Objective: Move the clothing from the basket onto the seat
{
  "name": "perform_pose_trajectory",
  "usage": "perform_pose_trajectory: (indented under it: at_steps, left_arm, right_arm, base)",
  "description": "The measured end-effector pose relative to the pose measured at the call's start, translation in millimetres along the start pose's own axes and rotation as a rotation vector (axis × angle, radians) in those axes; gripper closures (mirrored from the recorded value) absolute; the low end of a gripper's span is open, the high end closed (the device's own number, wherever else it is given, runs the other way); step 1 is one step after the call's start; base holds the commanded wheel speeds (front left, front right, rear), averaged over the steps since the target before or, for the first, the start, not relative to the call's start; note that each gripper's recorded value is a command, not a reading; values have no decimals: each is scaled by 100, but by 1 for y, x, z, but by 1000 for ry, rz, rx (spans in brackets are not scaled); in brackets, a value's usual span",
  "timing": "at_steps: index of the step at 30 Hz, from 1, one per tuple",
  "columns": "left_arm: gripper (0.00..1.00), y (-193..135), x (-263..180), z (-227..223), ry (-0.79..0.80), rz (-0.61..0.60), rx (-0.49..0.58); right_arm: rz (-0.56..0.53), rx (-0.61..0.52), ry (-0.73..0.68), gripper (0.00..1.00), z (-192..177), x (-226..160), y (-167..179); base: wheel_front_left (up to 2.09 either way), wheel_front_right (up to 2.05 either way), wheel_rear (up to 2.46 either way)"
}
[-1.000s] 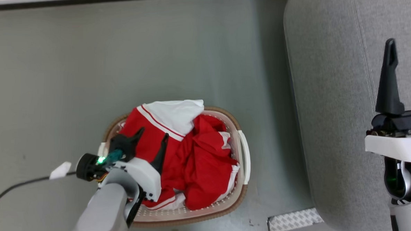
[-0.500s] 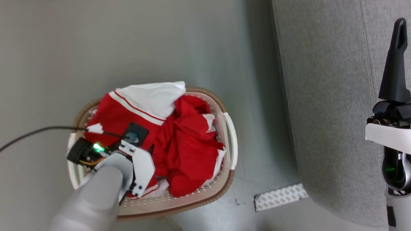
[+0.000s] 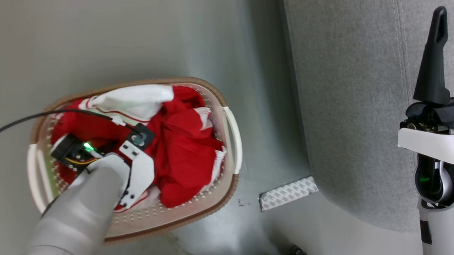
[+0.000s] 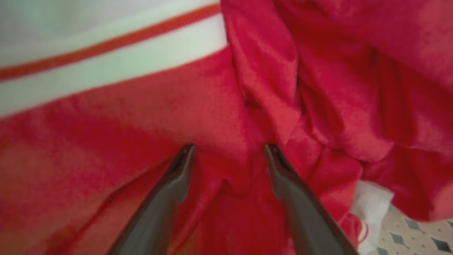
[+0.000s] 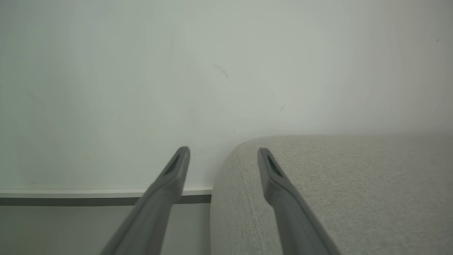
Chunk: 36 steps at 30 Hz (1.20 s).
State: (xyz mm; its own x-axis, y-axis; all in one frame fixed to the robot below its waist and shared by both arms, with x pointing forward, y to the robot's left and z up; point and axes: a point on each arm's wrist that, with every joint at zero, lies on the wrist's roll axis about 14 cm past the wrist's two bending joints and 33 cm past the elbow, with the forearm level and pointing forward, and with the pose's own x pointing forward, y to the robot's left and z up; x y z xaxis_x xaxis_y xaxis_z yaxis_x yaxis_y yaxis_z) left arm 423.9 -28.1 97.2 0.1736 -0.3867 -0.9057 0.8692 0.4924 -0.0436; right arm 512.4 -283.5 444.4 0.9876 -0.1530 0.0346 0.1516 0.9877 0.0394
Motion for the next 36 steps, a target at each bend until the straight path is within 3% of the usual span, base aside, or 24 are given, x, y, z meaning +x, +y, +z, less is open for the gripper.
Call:
perform_pose_trajectory:
  at_steps: [8,9,10,11,22,36]
  left_arm:
    - [0,-6,17,-18,68,-25,33]
    - [30,-6,17,-18,69,-26,35]
    - [78,-5,17,-18,70,-24,35]
    - [100,-5,16,-18,69,-22,32]
    - [100,-13,-12,10,-44,-4,-23]
    - [100,-17,-98,53,-261,69,-124]
  right_arm:
    - [-37,0,27,0,-8,-4,-14]
    - [-38,0,28,0,-9,-5,-14]
    - [-38,1,28,0,-9,-5,-14]
    - [-38,2,28,0,-8,-5,-14]
    - [-29,7,-31,0,20,-6,-10]
    - [-11,8,-159,0,88,-35,-7]
  base:
    - [0,0,0]
    - [0,0,0]
    - [0,0,0]
    - [0,0,0]
    - [0,0,0]
    - [0,0,0]
